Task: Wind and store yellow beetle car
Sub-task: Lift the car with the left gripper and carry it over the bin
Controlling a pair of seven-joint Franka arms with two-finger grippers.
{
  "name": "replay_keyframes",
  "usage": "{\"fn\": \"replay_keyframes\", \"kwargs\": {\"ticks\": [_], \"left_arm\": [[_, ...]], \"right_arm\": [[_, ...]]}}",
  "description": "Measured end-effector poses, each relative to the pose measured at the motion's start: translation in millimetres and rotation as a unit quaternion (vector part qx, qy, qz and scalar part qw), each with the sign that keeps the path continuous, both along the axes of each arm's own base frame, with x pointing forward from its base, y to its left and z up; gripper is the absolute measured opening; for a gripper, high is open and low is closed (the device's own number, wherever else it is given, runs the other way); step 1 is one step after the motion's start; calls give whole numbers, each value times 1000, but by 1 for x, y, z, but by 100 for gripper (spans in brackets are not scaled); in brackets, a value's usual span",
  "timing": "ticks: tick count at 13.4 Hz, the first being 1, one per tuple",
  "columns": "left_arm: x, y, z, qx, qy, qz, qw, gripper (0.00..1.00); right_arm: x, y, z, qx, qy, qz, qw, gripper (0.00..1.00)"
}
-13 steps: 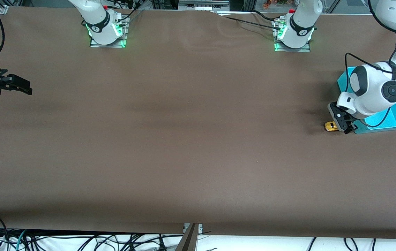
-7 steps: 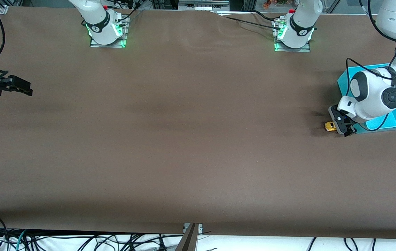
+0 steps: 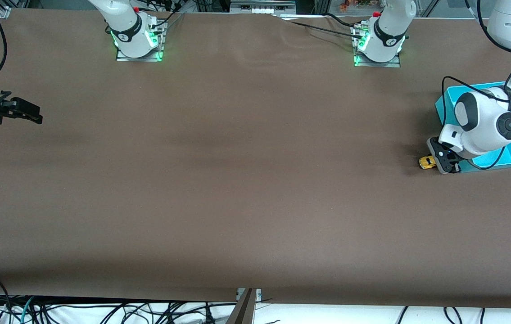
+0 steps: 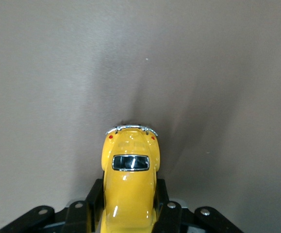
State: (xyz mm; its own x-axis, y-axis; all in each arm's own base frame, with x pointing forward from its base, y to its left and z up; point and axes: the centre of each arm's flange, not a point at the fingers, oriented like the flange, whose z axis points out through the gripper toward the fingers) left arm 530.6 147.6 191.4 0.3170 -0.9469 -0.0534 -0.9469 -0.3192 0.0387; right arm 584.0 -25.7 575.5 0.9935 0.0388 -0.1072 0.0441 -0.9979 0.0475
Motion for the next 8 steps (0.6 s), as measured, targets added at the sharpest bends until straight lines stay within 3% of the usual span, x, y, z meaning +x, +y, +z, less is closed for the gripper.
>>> {"fn": "replay_keyframes", "kwargs": {"ticks": [3, 8], "left_arm": [[1, 2, 26, -2, 3, 9, 1000, 46], [-21, 5, 76, -48, 70, 73, 994, 46]], "right_arm": [[0, 0, 0, 0, -1, 0, 1000, 100], [0, 0, 0, 0, -1, 0, 1000, 100]]}}
